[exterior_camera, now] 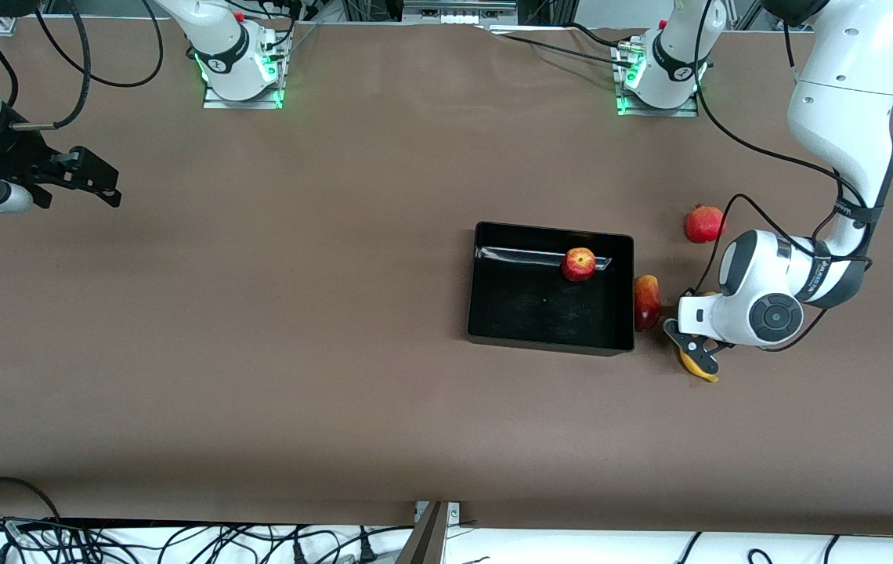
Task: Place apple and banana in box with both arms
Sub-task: 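Move the left gripper to the yellow banana and grasp it, then carry the banana into the black box and open the left gripper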
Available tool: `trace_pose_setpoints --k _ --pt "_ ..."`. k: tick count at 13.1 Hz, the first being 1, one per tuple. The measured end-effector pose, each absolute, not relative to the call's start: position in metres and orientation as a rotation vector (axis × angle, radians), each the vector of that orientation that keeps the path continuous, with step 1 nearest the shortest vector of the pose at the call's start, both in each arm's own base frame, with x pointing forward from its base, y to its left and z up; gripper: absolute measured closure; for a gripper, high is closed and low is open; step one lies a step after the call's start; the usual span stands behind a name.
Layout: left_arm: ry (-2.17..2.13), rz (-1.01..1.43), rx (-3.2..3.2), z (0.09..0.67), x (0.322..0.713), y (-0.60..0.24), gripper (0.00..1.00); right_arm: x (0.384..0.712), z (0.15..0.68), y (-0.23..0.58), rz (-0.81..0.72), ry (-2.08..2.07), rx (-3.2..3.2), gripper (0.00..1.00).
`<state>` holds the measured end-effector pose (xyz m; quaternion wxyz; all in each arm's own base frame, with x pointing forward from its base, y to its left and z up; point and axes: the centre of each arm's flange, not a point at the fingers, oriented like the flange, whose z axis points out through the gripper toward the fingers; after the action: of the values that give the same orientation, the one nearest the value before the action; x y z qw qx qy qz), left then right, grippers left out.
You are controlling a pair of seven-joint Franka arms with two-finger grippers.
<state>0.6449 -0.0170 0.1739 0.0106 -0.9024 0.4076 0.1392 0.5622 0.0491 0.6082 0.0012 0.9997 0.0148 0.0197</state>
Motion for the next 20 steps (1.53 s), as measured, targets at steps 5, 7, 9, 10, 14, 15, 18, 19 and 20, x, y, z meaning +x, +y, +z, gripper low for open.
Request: trace_pose_setpoints --k 5,7,9,10,14,15,18,19,20 --pt "1.304 0.409 -2.816 0.247 0.659 -0.046 0.65 0.562 0.608 0.049 0.062 0.046 3.138 0.00" --pt "1.264 0.397 -2.822 0.318 0.656 -0.097 0.65 0.562 0.608 0.049 0.062 0.045 3.138 0.00" --pt "1.071 0.395 -2.871 0.364 0.640 -0.160 0.65 0.562 0.608 0.048 0.062 0.045 3.138 0.00" --pt "0.962 0.393 -2.922 0.370 0.629 -0.197 0.65 0.562 0.608 0.048 0.062 0.044 3.138 0.00" --pt "0.714 0.412 -3.052 0.319 0.588 -0.323 0.65 0.562 0.608 0.048 0.063 0.044 3.138 0.00" --pt "0.702 0.416 -3.088 0.296 0.589 -0.333 0.65 0.562 0.609 0.048 0.063 0.043 3.138 0.00" --pt "0.714 0.391 -3.141 0.236 0.590 -0.351 0.65 0.562 0.609 0.048 0.064 0.043 3.138 0.00" --pt "0.719 0.401 -3.144 0.225 0.588 -0.354 0.65 0.562 0.609 0.048 0.064 0.043 3.138 0.00" --pt "0.726 0.407 -3.143 0.220 0.585 -0.358 0.65 0.562 0.609 0.048 0.064 0.043 3.138 0.00"
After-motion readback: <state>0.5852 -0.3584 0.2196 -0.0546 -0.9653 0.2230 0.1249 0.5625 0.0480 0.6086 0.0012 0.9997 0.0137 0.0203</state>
